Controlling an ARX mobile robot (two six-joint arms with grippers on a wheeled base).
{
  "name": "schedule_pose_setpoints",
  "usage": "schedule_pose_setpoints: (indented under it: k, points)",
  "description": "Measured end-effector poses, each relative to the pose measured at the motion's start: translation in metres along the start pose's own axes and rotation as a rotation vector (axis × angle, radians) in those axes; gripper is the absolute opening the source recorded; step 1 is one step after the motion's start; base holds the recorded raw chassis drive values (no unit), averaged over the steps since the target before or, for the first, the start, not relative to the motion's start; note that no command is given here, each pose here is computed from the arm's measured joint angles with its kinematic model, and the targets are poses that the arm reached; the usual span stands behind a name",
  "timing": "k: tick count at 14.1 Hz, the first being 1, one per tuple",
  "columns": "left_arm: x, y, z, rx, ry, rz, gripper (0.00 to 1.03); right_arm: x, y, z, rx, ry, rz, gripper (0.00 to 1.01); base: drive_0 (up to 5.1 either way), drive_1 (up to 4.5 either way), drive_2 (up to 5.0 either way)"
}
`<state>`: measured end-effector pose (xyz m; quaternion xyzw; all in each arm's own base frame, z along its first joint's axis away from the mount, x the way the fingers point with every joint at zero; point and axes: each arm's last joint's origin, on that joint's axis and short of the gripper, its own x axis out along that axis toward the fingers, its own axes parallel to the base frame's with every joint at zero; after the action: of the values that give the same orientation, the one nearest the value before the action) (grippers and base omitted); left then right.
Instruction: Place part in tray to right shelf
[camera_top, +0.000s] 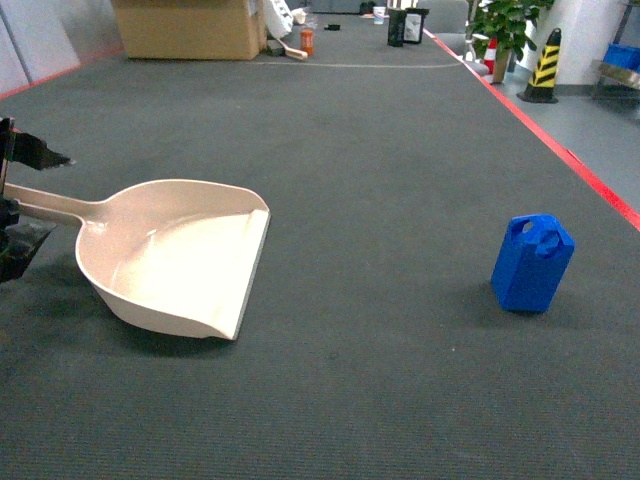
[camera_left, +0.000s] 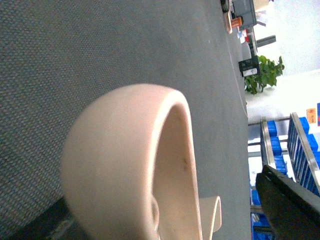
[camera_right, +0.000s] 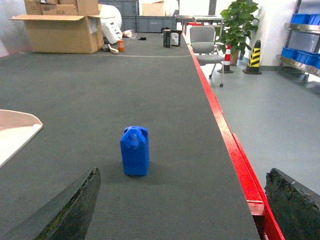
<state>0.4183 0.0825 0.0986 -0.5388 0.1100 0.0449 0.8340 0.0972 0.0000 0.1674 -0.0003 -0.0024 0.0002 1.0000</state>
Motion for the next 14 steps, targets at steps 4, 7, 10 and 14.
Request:
schedule_pose_setpoints:
  k: [4,7,10,14]
  points:
    - [0.010,0.001,0.002,-0.039,-0.015,-0.125,0.17,0.000,0.000,0.000,0.000,0.000,0.000,0.98,0.0,0.00,0.0]
    - [-0.021,-0.025,-0.026,-0.075,0.028,-0.268,0.15,0.000,0.000,0.000,0.000,0.000,0.000,0.98,0.0,0.00,0.0]
    - [-0.051,-0.080,-0.037,-0.100,0.050,-0.438,0.14,0.000,0.000,0.000,0.000,0.000,0.000,0.98,0.0,0.00,0.0]
    - [-0.074,-0.109,-0.092,-0.124,0.194,-0.484,0.14,0.000,0.000,0.000,0.000,0.000,0.000,0.98,0.0,0.00,0.0]
